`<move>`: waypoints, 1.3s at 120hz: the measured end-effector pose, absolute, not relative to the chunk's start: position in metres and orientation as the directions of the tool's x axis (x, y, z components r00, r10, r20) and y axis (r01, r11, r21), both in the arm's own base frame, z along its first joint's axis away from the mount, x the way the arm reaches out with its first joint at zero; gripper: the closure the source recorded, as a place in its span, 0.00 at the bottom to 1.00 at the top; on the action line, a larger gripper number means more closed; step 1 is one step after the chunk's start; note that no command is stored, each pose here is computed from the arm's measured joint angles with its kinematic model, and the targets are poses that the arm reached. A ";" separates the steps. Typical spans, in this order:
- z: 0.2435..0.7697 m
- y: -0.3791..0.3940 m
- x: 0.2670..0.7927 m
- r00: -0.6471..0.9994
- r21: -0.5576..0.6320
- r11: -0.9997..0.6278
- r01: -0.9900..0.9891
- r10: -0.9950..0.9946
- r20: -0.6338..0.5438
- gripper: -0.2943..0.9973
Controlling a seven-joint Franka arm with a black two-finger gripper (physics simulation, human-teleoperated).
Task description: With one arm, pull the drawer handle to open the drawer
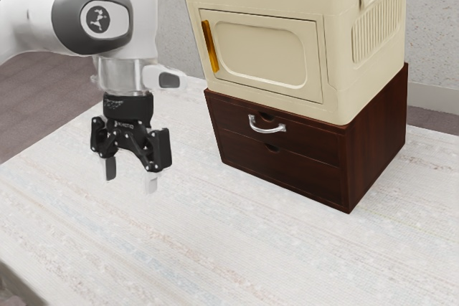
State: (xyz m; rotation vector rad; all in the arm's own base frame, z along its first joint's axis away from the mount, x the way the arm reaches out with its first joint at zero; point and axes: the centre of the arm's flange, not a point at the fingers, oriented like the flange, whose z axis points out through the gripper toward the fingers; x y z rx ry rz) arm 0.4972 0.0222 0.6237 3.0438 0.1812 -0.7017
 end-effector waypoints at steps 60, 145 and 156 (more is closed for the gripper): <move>0.742 0.155 0.506 0.855 0.039 -0.857 0.514 0.516 0.058 0.23; 0.666 0.012 0.613 0.378 0.166 -0.378 0.911 0.925 0.035 0.23; 0.644 0.000 0.622 0.334 0.187 -0.335 0.924 0.942 0.035 0.23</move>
